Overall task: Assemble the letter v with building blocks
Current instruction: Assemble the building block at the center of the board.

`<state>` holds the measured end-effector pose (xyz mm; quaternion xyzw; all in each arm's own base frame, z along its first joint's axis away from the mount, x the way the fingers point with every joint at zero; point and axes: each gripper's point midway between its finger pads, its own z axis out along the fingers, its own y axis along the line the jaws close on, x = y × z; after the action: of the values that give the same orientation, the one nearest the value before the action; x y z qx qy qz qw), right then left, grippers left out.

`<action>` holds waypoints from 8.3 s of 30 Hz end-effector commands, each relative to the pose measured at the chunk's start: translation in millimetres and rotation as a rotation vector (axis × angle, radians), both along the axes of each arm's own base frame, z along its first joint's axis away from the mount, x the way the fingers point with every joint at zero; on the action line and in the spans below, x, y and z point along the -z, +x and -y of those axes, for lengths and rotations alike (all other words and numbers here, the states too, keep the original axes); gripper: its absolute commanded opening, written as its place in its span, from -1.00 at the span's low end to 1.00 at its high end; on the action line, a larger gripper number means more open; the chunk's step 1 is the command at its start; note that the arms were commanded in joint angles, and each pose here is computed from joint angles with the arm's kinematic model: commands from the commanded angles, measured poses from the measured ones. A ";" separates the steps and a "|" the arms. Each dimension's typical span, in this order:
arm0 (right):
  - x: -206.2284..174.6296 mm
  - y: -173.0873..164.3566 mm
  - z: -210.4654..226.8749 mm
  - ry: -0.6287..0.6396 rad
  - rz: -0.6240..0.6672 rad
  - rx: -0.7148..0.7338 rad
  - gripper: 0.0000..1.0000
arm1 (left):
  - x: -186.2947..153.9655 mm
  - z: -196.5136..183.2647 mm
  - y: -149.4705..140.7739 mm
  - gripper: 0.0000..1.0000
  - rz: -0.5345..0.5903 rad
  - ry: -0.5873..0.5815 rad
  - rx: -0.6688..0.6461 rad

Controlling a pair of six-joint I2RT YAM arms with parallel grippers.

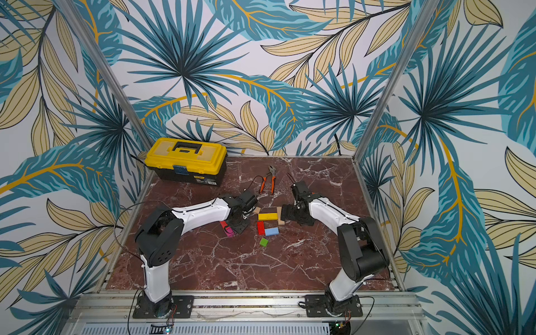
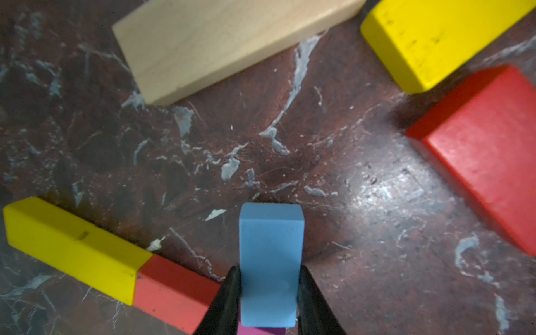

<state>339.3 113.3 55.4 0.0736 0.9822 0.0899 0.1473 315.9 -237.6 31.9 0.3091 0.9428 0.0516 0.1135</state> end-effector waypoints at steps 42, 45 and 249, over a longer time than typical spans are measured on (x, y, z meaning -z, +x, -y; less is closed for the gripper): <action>0.2 0.2 1.9 -0.013 -0.011 -0.011 0.99 | -3.3 -1.7 0.5 0.31 -0.020 -0.035 -0.016; 0.3 0.0 1.9 -0.013 -0.010 -0.011 0.99 | -1.9 -1.4 -0.2 0.32 -0.025 -0.034 -0.015; -46.0 17.4 -182.2 0.007 0.041 -0.504 0.99 | -172.2 -129.0 54.0 0.99 0.384 -0.503 -0.558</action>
<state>347.0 329.7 83.7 -0.1926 0.9586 0.1740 0.1170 363.1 -99.8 202.5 -0.0091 0.9373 -0.0656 0.3421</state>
